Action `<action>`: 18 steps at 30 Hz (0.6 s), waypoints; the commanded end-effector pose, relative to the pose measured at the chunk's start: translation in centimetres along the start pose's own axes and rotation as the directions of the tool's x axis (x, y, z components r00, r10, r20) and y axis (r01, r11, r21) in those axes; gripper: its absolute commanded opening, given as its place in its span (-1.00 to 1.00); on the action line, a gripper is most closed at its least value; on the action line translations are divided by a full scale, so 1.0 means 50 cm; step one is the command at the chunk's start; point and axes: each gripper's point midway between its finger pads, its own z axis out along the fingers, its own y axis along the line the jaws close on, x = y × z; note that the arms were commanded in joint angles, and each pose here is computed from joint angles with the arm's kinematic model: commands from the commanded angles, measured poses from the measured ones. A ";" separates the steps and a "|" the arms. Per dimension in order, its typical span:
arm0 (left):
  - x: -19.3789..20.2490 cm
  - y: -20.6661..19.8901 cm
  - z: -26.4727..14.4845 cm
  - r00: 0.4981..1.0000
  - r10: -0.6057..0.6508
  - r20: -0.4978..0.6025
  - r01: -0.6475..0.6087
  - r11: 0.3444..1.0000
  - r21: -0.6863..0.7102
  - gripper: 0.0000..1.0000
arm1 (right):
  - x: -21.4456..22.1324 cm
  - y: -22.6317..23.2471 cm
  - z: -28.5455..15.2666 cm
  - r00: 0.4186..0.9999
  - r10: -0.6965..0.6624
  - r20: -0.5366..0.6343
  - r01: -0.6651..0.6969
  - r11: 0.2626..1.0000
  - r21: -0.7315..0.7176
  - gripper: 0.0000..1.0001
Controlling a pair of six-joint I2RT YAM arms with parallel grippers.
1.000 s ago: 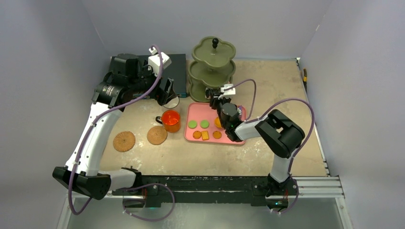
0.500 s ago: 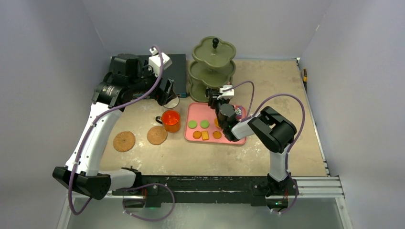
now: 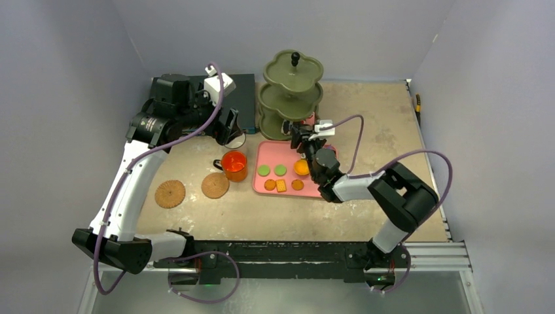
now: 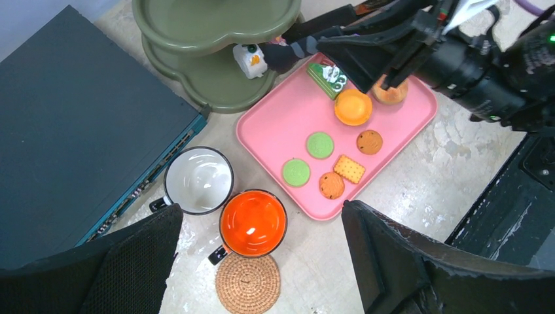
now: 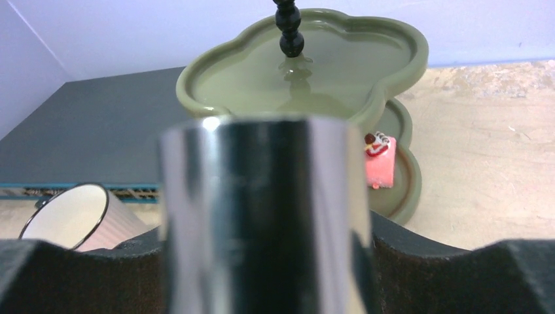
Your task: Serve the afternoon tea
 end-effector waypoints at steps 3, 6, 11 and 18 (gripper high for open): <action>-0.014 -0.013 -0.018 1.000 -0.006 0.024 0.005 1.000 0.018 0.84 | -0.031 -0.016 -0.073 0.999 0.034 -0.024 -0.033 0.999 0.010 0.15; -0.014 -0.016 -0.017 1.000 -0.010 0.025 0.010 1.000 0.024 0.83 | -0.020 -0.039 -0.107 0.998 0.021 -0.064 -0.019 0.999 0.031 0.15; -0.016 -0.022 -0.018 0.999 -0.019 0.030 0.017 0.999 0.039 0.83 | -0.003 -0.061 -0.138 0.992 0.006 -0.124 -0.001 0.999 0.047 0.17; -0.024 -0.028 -0.022 0.999 -0.027 0.044 0.025 0.998 0.050 0.83 | 0.017 -0.054 -0.133 0.987 -0.030 -0.156 0.034 0.999 0.023 0.18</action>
